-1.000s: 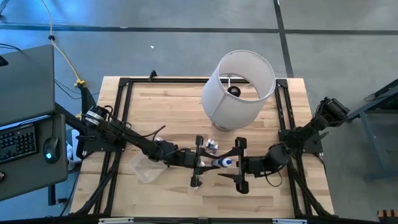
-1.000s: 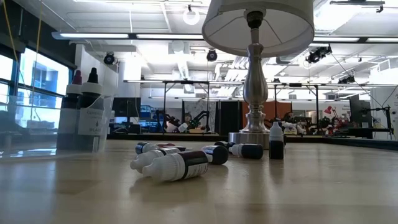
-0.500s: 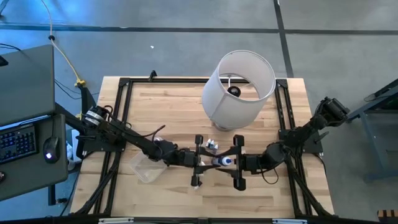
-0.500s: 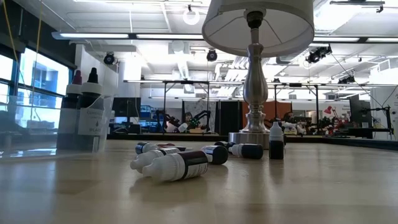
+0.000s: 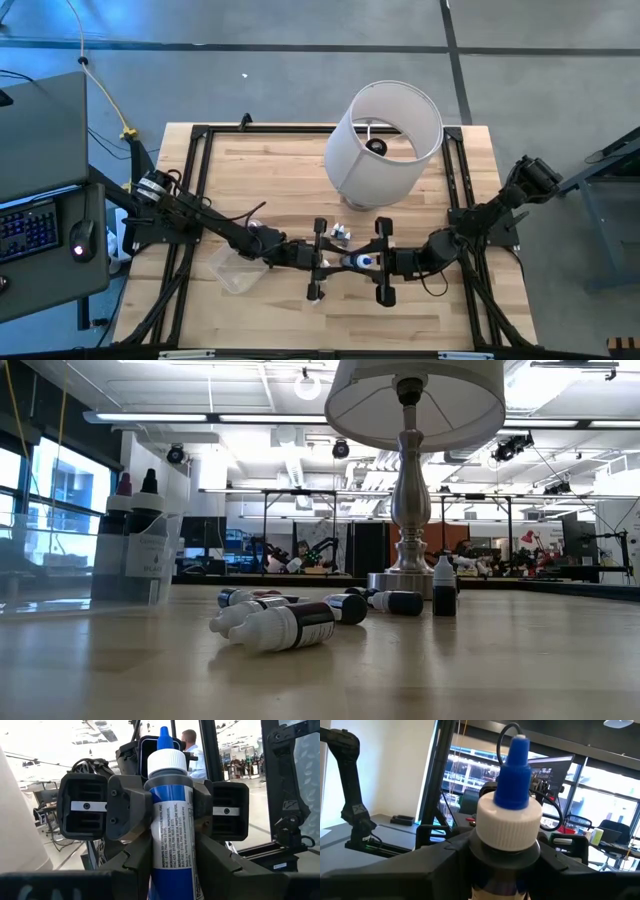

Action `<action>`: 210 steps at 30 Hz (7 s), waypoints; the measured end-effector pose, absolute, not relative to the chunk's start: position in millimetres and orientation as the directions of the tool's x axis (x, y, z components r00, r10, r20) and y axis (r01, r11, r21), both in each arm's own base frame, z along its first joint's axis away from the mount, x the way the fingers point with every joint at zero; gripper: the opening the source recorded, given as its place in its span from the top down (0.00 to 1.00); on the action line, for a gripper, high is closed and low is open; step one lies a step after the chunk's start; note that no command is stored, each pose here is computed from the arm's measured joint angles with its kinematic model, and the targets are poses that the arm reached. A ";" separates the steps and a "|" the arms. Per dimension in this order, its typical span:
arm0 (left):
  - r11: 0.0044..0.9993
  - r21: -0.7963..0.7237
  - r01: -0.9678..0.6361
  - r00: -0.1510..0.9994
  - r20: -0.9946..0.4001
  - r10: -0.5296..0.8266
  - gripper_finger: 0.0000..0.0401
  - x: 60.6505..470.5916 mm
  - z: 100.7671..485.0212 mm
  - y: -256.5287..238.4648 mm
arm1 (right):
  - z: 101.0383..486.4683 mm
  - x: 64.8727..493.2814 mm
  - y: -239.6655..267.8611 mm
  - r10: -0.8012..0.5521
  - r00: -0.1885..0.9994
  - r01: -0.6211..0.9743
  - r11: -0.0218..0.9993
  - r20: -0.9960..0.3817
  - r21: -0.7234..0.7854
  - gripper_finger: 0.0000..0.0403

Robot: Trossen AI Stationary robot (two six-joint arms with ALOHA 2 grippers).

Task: Pick & Place food coloring
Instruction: Put the blue food coloring bottle into the transparent bin, then put the green food coloring bottle into the transparent bin

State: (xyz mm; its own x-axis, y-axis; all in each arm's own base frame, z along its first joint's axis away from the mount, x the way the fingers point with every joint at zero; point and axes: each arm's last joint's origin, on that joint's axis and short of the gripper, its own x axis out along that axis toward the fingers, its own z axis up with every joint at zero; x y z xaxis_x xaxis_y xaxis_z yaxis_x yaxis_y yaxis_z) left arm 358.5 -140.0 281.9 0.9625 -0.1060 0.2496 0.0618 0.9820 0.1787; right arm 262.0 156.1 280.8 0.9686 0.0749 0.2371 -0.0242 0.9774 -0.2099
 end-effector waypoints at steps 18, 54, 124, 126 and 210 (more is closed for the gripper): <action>0.980 0.198 0.000 0.991 0.134 -0.028 0.37 347.9 278.9 -156.2 | 267.1 263.7 155.4 -0.014 0.994 0.032 0.985 0.106 -0.171 0.70; 0.988 0.097 -0.116 0.949 -0.284 0.139 0.42 294.3 265.3 -185.0 | 199.4 375.7 179.5 0.032 0.985 -0.059 0.986 -0.170 -0.158 0.69; 0.920 -0.044 -0.390 0.819 -0.473 0.324 0.73 131.3 263.3 -182.1 | 288.8 292.5 203.4 -0.291 0.949 0.224 0.894 -0.120 -0.389 0.44; 0.907 -0.041 -0.420 0.817 -0.453 0.358 0.73 128.2 252.4 -177.2 | 288.9 293.7 201.6 -0.294 0.948 0.225 0.889 -0.120 -0.400 0.44; 0.954 -0.193 -0.230 0.728 -0.684 0.038 0.60 271.9 221.7 -197.0 | 225.1 278.7 162.1 -0.219 0.659 0.282 0.959 -0.720 -0.034 0.44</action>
State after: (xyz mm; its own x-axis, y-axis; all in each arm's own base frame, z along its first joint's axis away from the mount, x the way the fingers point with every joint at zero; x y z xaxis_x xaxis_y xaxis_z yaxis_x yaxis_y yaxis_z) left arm 271.9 -197.0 221.7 0.7282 0.0376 -0.6843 -0.2304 0.9538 -0.1929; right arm 278.7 162.1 225.1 0.6589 -0.2189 -0.7197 0.2819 0.9588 -0.0336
